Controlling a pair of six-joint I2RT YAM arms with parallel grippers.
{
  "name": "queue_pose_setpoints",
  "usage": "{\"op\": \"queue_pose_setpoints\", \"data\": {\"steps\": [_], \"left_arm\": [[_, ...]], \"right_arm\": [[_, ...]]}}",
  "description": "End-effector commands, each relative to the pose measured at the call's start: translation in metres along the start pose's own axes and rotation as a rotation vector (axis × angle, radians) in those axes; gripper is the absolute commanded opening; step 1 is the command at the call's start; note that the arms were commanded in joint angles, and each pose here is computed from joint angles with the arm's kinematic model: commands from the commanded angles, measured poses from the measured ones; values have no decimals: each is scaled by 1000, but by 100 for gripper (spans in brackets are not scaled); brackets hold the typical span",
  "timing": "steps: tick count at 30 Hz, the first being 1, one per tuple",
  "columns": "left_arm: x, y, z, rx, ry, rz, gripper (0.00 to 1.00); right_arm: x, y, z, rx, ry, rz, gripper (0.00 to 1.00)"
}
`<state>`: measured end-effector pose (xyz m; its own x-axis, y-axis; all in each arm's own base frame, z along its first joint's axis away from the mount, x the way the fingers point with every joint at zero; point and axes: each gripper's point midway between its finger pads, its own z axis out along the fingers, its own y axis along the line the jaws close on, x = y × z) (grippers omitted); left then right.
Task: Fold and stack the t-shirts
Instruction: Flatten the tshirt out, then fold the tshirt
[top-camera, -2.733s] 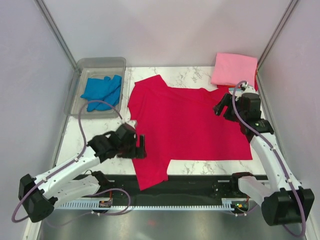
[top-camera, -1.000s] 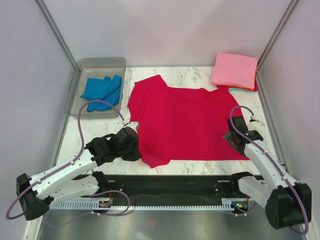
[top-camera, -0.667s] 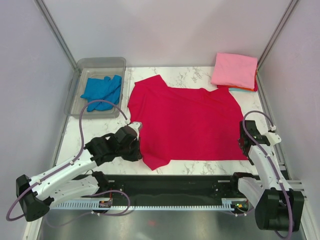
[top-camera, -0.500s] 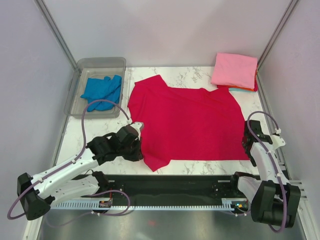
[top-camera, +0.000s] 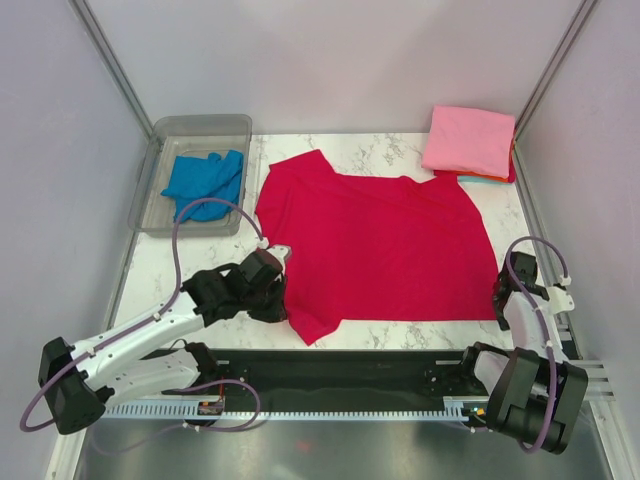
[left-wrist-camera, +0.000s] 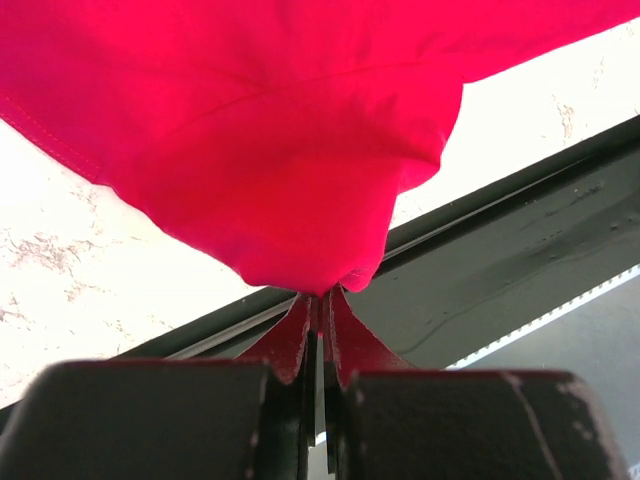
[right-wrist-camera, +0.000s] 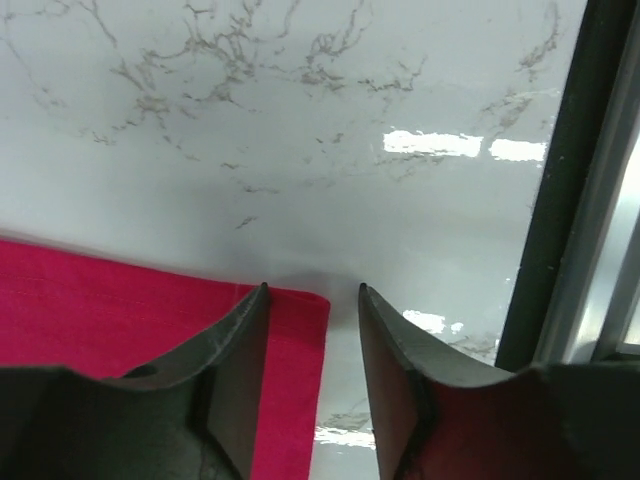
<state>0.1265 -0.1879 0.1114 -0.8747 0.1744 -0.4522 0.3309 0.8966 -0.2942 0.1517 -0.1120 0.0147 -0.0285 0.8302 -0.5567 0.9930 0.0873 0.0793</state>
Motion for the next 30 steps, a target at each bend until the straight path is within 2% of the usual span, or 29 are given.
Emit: {"op": "queue_pose_setpoints", "data": {"steps": [1, 7, 12, 15, 16, 22, 30], "left_arm": [[-10, -1, 1, -2, -30, 22, 2], [-10, 4, 2, -33, -29, 9, 2], [-11, 8, 0, -53, -41, -2, 2], [-12, 9, -1, -63, -50, -8, 2], [-13, 10, -2, -65, -53, -10, 2], [-16, 11, -10, -69, -73, -15, 2], [-3, -2, -28, 25, -56, -116, 2]], "right_arm": [[-5, 14, 3, -55, -3, 2, 47], [-4, 19, 4, -92, -7, -6, 33], [-3, 23, 5, -100, 4, -26, 31], [1, 26, 8, -108, 21, -43, 15], [1, 26, 8, -105, 24, -45, 0], [1, 31, 3, -129, 38, -63, 0], [-11, 52, -53, -392, 44, -70, 0]]}}
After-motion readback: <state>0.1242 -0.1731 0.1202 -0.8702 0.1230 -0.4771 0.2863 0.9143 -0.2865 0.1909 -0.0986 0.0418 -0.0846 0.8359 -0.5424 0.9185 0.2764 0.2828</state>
